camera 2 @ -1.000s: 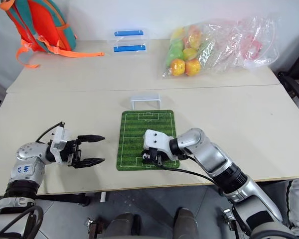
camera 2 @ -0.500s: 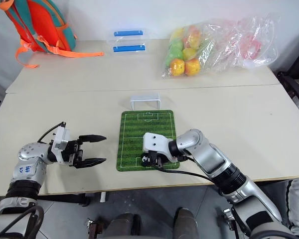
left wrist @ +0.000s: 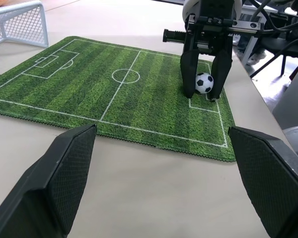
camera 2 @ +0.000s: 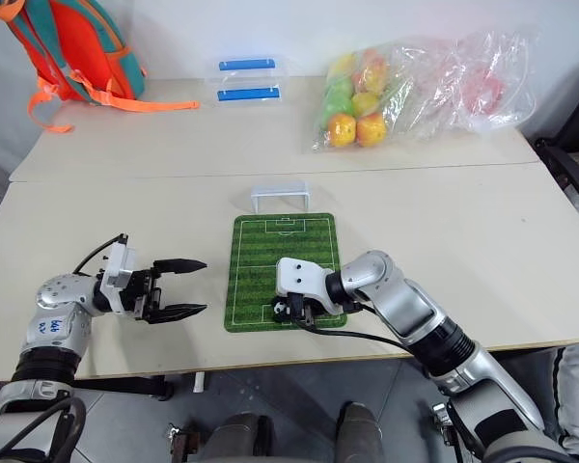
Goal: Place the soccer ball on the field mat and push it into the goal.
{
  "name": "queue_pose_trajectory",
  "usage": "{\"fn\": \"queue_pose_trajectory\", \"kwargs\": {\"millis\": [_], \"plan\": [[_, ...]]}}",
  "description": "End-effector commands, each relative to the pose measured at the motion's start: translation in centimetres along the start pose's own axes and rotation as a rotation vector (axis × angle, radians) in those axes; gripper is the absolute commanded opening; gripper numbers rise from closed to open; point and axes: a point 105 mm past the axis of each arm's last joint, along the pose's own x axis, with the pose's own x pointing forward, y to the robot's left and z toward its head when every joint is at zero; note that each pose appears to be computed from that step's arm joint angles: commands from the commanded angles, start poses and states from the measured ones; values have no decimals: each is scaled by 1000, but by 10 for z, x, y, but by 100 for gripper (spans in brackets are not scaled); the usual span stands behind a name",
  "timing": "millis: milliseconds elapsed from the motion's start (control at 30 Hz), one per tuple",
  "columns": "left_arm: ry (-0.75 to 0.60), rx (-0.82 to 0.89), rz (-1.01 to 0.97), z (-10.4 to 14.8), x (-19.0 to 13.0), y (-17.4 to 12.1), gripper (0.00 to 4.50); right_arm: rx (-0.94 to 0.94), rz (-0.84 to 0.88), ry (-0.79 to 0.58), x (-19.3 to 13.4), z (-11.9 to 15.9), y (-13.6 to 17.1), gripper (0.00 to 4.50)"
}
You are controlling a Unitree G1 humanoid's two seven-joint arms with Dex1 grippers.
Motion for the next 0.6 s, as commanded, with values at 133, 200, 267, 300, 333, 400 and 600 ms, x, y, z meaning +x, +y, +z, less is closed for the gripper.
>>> {"fn": "queue_pose_trajectory", "kwargs": {"millis": [133, 200, 267, 300, 333, 400, 600], "plan": [[-26, 49, 11, 11, 1, 4, 450, -3, 17, -27, 1, 4, 5, 121], [-28, 52, 13, 11, 2, 5, 450, -4, 19, -26, 1, 4, 5, 182], [-30, 54, 18, 12, 2, 6, 450, -4, 23, -31, 1, 5, 5, 252], [-31, 55, 19, 12, 3, 7, 450, -5, 22, -34, 1, 6, 5, 277], [-32, 56, 20, 12, 3, 7, 450, -8, 24, -36, 1, 6, 6, 277], [-34, 58, 21, 12, 3, 7, 450, -18, 24, -36, 0, 7, 6, 277], [-40, 62, 24, 12, 4, 7, 450, -75, 3, -62, -10, 26, -1, 277]]}}
